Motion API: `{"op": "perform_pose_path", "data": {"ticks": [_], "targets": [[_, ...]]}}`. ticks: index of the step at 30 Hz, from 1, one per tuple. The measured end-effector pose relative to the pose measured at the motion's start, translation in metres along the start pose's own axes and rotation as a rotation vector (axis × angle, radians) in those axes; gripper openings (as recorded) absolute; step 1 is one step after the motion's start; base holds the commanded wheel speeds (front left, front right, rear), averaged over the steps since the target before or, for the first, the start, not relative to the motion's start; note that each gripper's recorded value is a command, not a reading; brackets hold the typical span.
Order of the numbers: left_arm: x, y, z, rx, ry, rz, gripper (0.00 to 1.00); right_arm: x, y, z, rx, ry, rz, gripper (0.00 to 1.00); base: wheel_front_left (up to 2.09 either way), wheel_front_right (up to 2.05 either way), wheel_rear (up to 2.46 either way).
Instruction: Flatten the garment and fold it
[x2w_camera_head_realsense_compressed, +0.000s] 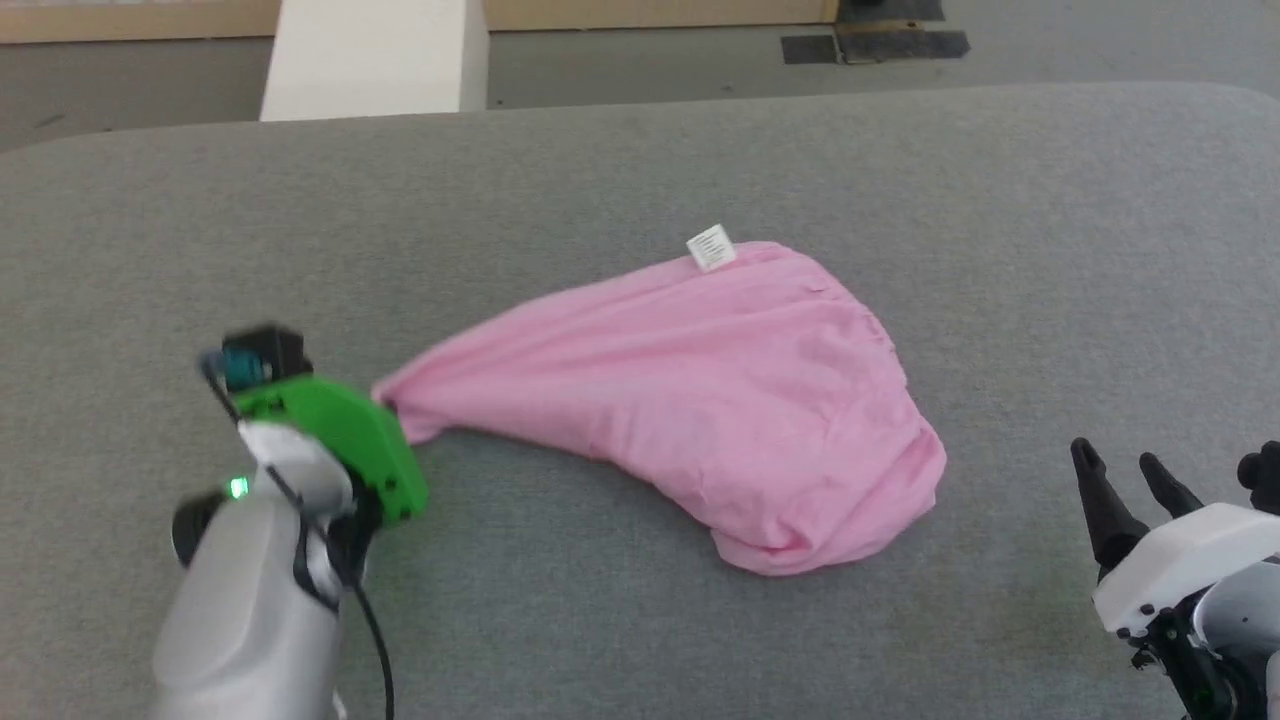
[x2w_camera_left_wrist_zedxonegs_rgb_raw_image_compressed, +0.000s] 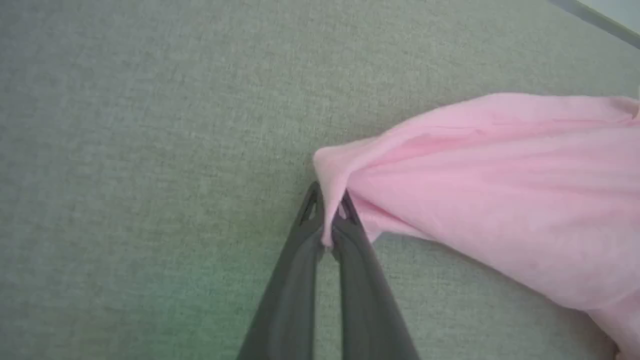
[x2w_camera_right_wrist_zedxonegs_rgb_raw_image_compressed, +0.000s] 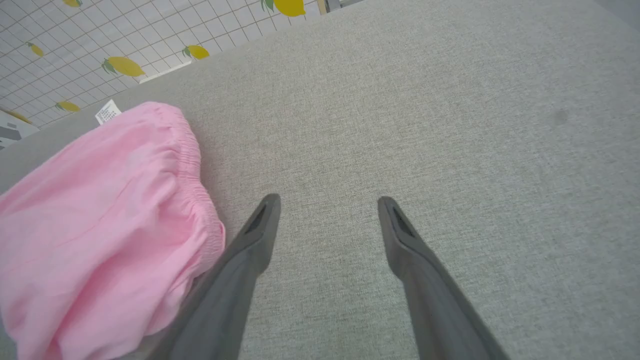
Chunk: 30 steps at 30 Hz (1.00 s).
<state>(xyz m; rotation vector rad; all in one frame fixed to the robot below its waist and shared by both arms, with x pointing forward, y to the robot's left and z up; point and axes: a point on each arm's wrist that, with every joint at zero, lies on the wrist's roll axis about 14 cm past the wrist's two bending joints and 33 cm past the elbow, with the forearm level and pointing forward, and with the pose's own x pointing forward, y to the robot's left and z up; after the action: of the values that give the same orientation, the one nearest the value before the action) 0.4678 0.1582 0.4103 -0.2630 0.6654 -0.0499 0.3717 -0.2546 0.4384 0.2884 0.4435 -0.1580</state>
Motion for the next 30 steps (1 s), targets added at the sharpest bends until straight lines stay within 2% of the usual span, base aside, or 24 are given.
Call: {"op": "perform_pose_path", "data": {"ticks": [1,2,3,6,8,12,15,19,21,22,28,29,30], "targets": [[-0.005,0.008,-0.015,-0.019,0.031,0.016,0.00,0.001,0.003,0.002,-0.002,-0.004,0.009,1.00,0.00,0.00,0.00],[-0.008,0.012,-0.025,-0.035,0.049,0.027,0.47,0.002,0.006,0.002,-0.005,-0.005,0.016,1.00,0.00,0.00,0.00],[-0.012,0.013,-0.031,-0.058,0.056,0.029,1.00,0.003,0.009,0.003,-0.008,-0.004,0.025,1.00,0.00,0.00,0.00],[-0.019,0.007,-0.014,-0.115,-0.039,0.009,1.00,0.006,0.017,0.003,-0.016,0.004,0.047,1.00,0.00,0.00,0.00],[-0.027,0.006,0.015,-0.127,-0.176,0.000,1.00,0.008,0.024,0.002,-0.029,0.012,0.064,1.00,0.00,0.00,0.00],[-0.058,-0.002,0.082,-0.031,-0.548,-0.034,1.00,0.012,0.045,0.004,-0.080,0.032,0.111,1.00,0.00,0.00,0.00],[-0.072,-0.006,0.090,0.049,-0.692,-0.036,1.00,0.023,0.063,0.009,-0.138,0.076,0.143,1.00,0.00,0.00,0.00],[-0.075,-0.005,0.059,0.096,-0.692,-0.015,1.00,0.039,0.079,0.003,-0.256,0.193,0.167,1.00,0.00,0.00,0.00],[-0.074,-0.004,0.043,0.082,-0.667,-0.001,1.00,0.044,0.077,-0.014,-0.311,0.299,0.159,1.00,0.00,0.00,0.00],[-0.074,-0.003,0.032,0.066,-0.648,0.008,1.00,0.046,0.074,-0.031,-0.375,0.387,0.156,1.00,0.00,0.00,0.00],[-0.073,0.000,0.017,0.042,-0.617,0.026,1.00,0.042,0.090,-0.074,-0.405,0.549,0.224,1.00,0.00,0.00,0.00],[-0.072,-0.001,0.016,0.040,-0.614,0.025,1.00,0.042,0.091,-0.075,-0.404,0.554,0.229,0.77,0.00,0.00,0.00],[-0.071,-0.002,0.015,0.035,-0.610,0.023,1.00,0.041,0.090,-0.074,-0.392,0.550,0.231,0.07,0.00,0.00,0.00]]}}
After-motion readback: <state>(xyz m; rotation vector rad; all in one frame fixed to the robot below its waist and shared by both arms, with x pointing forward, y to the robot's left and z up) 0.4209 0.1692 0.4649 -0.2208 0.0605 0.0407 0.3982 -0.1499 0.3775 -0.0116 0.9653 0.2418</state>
